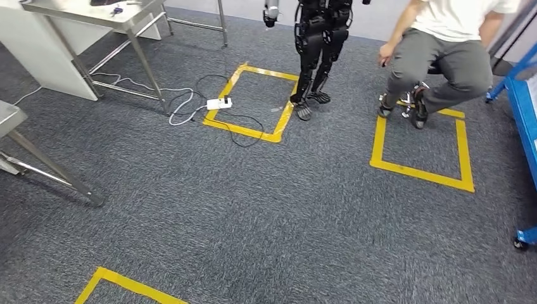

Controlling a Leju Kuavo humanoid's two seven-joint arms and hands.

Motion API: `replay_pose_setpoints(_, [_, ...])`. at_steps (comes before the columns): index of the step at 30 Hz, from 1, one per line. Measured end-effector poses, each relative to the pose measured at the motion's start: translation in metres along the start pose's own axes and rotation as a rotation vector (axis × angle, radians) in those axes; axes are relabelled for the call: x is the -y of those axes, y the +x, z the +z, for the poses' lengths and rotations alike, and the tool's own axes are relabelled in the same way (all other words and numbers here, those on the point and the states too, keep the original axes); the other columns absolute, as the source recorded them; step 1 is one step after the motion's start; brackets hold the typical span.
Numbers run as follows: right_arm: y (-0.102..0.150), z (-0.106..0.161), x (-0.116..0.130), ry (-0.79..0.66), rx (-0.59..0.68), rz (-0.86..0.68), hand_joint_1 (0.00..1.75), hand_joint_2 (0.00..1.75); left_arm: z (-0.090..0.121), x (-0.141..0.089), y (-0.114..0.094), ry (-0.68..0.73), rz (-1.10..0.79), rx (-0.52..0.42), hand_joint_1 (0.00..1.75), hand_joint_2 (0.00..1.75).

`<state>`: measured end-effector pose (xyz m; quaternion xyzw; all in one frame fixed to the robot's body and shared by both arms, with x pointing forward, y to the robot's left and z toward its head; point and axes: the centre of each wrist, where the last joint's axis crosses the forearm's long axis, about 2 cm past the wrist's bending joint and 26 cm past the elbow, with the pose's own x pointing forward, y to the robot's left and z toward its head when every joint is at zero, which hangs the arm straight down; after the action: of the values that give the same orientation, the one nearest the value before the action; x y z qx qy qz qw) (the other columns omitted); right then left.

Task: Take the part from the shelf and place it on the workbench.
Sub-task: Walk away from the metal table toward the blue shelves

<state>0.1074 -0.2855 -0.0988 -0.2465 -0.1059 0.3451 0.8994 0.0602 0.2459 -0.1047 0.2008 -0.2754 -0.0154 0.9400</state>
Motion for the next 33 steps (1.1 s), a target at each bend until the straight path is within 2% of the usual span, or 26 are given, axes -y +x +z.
replay_pose_setpoints(4, [-0.0016, -0.0006, 0.0008, -0.002, -0.002, 0.002, 0.0, 0.0, 0.0005, 0.0012, -0.0001, -0.019, 0.005, -0.018, 0.0, 0.0])
replay_pose_setpoints(8, [-0.0013, -0.0003, 0.0002, 0.0, 0.0, 0.01, 0.0, 0.0, 0.0017, 0.0024, -0.0022, -0.065, 0.011, -0.092, 0.0, 0.0])
replay_pose_setpoints(13, [0.0008, 0.0, 0.0002, 0.0, 0.005, 0.012, 0.0, 0.0, 0.0007, 0.0012, -0.0021, -0.078, 0.007, -0.118, 0.0, 0.0])
replay_pose_setpoints(21, [0.0035, -0.0014, 0.0044, 0.007, 0.011, 0.029, 0.0, 0.0, 0.0016, 0.006, -0.0006, -0.234, -0.023, -0.316, 0.0, 0.0])
replay_pose_setpoints(33, [0.0004, -0.0023, 0.0053, 0.005, 0.007, 0.03, 0.0, 0.0, 0.0005, 0.0074, 0.0035, -0.257, -0.043, -0.321, 0.0, 0.0])
